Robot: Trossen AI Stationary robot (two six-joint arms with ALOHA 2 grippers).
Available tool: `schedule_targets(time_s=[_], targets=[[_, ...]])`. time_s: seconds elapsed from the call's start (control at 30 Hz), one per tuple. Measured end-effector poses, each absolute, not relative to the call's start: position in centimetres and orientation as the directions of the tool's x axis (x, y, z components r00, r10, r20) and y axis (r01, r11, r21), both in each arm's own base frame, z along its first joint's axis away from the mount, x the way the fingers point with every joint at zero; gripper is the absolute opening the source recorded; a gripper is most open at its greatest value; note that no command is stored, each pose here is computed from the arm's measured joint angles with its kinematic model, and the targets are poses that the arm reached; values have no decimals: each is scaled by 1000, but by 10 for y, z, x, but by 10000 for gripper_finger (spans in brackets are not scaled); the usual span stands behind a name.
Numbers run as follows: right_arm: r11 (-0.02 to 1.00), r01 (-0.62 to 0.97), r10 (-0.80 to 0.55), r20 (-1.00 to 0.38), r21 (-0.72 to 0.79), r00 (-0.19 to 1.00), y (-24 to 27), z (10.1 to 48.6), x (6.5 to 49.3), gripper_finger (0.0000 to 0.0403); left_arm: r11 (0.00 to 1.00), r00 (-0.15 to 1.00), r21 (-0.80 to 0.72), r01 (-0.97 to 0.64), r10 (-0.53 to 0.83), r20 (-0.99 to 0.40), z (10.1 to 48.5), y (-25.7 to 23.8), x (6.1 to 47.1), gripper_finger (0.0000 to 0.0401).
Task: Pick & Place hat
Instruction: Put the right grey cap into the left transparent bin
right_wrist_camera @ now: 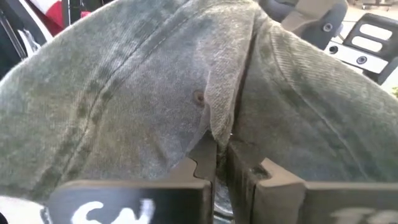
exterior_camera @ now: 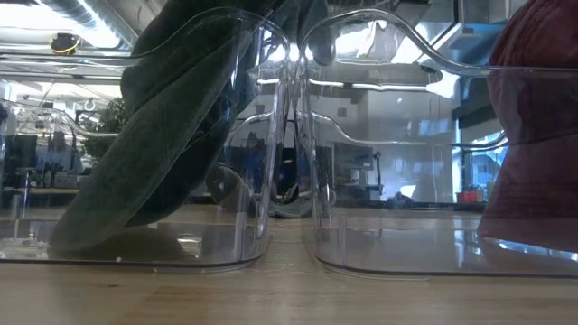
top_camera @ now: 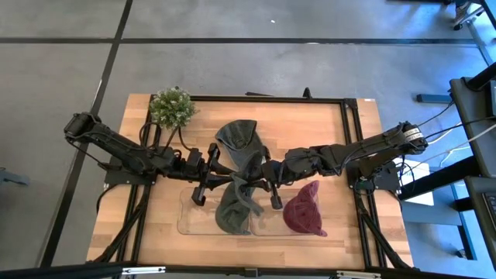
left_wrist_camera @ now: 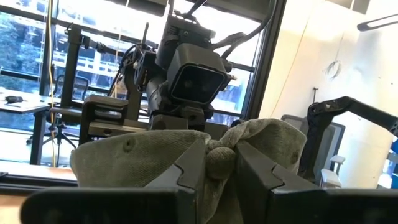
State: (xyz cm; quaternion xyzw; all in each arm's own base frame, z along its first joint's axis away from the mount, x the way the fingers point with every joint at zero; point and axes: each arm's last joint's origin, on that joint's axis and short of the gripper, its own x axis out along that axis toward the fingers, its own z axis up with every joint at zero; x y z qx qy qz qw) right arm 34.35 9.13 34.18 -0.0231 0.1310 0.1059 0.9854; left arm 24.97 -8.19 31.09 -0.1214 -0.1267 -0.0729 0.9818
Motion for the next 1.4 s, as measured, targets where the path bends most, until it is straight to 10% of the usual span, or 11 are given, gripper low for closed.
schedule_targets(time_s=[0.53,0.97,1.4], targets=[[970,-226,240,-214,86,947,75,398,273,208,949,950,-191,251,-204,236,362,-69,217,57],[988,-110,140,-334,107,932,68,393,259,220,964,953,-264,-35,-47,-298,389,-101,199,57],[992,-86,118,-410,96,904,69,374,278,220,968,905,-242,-61,-49,-423,358,-151,198,58]])
